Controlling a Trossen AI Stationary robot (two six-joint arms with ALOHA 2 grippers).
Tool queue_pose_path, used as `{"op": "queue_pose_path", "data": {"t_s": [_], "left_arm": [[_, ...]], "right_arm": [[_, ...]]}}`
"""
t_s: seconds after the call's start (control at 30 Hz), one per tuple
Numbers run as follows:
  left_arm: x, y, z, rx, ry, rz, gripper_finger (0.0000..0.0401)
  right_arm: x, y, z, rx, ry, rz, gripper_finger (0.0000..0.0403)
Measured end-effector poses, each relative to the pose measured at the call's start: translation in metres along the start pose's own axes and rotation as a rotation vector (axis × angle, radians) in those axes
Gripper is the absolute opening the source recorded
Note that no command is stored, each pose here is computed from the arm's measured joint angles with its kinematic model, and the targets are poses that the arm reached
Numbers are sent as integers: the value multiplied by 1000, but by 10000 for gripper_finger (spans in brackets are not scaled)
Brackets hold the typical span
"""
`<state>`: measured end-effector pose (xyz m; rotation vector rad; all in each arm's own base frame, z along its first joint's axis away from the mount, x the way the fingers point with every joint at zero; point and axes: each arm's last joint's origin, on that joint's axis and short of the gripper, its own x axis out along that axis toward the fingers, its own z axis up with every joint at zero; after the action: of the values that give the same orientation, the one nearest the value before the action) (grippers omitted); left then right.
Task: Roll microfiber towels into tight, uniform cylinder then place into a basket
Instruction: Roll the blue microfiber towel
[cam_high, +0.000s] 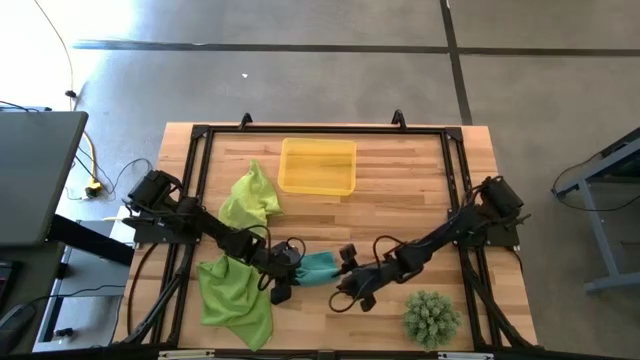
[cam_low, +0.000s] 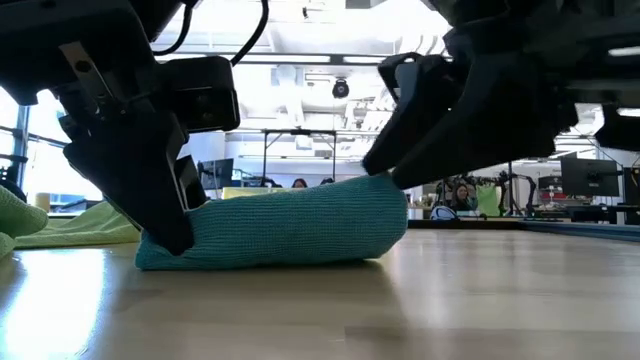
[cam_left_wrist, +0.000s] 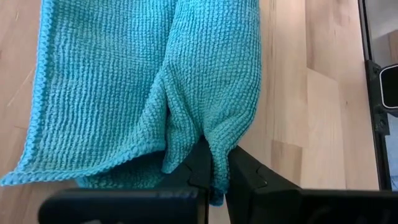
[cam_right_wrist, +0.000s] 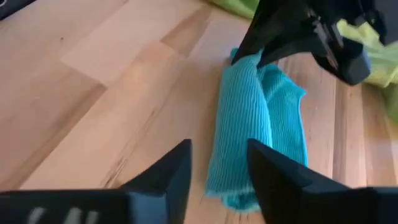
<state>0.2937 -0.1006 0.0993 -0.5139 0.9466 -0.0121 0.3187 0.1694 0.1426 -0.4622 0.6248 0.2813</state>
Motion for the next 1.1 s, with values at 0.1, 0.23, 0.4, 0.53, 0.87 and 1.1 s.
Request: {"op": "queue_pose_path", "data": {"t_s": [0.1, 0.23, 0.4, 0.53, 0.87, 1.1], "left_arm": [[0, 0, 0, -8, -2, 0, 13], [0, 0, 0, -8, -7, -4, 13], [0, 0, 1, -6, -9, -5, 15], [0, -1, 1, 29, -11, -5, 24], [-9, -4, 4, 65, -20, -16, 62], [-31, -20, 4, 220, -19, -76, 94]], "right_arm": [[6, 2, -5, -23, 17, -1, 182], [18, -1, -16, -22, 67, -16, 199], [27, -6, -26, -16, 114, -86, 201], [31, -11, -30, 78, 128, -101, 193], [33, -22, -36, 404, 160, -56, 63], [35, -32, -38, 553, 159, 51, 15]]}}
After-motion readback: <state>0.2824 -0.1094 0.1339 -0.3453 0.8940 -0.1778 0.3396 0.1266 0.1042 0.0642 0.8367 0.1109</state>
